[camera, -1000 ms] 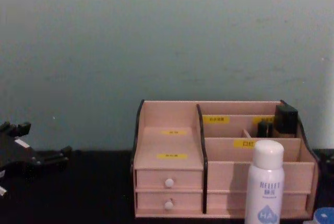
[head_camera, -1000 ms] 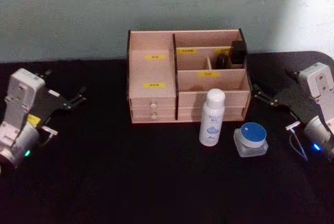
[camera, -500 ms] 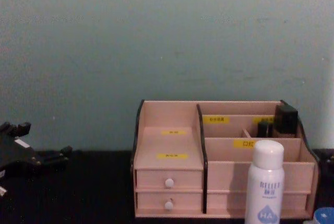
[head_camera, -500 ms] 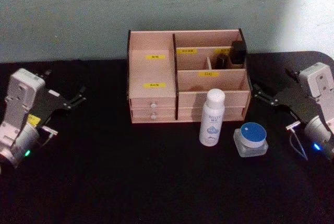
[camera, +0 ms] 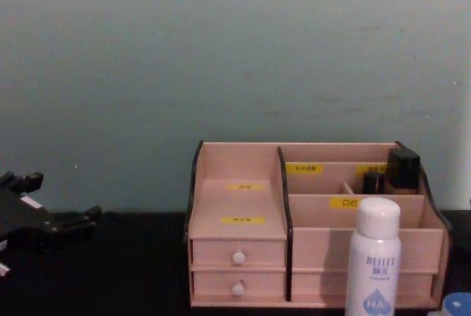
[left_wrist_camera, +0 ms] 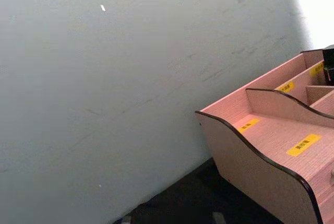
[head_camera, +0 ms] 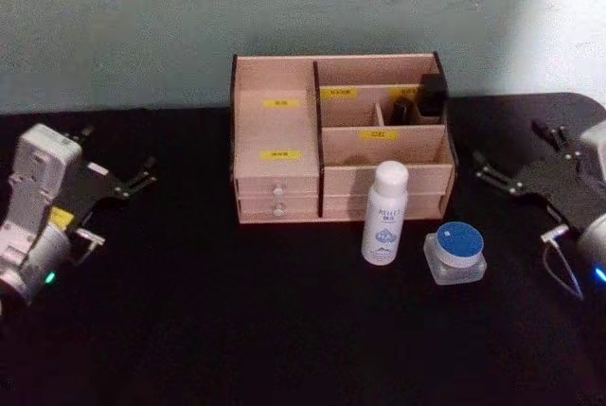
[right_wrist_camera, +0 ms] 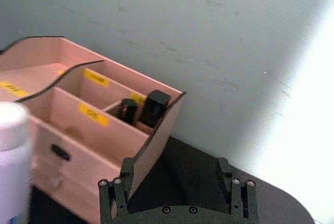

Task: Pick up the facial cleanser and watermelon frost from the table and place them into the tiered storage box.

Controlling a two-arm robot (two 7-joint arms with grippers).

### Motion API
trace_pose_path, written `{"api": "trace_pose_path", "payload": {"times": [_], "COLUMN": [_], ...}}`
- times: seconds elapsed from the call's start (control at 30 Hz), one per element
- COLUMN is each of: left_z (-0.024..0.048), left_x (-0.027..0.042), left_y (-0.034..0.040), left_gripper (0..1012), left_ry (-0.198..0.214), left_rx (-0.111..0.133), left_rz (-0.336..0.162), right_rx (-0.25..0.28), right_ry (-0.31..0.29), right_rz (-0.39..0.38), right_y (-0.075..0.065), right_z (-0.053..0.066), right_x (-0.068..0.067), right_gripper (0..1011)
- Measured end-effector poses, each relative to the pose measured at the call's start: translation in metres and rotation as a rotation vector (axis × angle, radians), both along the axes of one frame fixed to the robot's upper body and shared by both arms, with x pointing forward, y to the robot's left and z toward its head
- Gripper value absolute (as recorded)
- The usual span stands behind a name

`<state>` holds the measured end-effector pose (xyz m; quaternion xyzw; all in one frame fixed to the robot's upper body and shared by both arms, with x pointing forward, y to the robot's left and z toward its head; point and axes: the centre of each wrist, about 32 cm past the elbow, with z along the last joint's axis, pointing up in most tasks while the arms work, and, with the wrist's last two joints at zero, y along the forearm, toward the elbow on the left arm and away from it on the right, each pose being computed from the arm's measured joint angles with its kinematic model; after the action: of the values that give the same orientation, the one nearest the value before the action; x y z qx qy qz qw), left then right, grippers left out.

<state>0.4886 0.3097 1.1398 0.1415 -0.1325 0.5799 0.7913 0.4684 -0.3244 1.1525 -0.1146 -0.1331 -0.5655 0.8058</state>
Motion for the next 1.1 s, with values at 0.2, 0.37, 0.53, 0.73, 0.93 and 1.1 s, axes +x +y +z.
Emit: {"api": "trace_pose_path", "payload": {"times": [0.2,0.37,0.53,0.73,0.93,1.1], "left_z": [0.0000,0.0000,0.0000,0.0000,0.0000,0.0000], "left_x": [0.0000,0.0000,0.0000,0.0000,0.0000,0.0000], "left_y": [0.0000,0.0000,0.0000,0.0000,0.0000,0.0000], "left_gripper": [1001,1002,1001,1001,1001,1001], "left_ry": [0.000,0.000,0.000,0.000,0.000,0.000], "left_rx": [0.000,0.000,0.000,0.000,0.000,0.000], "left_rz": [0.000,0.000,0.000,0.000,0.000,0.000], "right_rx": [0.011,0.035,0.070,0.100,0.126,0.145], "right_ry": [0.028,0.053,0.081,0.108,0.134,0.157], "right_rz": [0.078,0.144,0.215,0.296,0.354,0.374], "right_y": [-0.004,-0.002,0.004,0.016,0.025,0.032], "right_z": [0.006,0.006,0.003,-0.003,-0.009,-0.015], "right_x": [-0.020,-0.032,-0.037,-0.034,-0.026,-0.019], "right_gripper": [1002,1002,1002,1002,1002,1003]}}
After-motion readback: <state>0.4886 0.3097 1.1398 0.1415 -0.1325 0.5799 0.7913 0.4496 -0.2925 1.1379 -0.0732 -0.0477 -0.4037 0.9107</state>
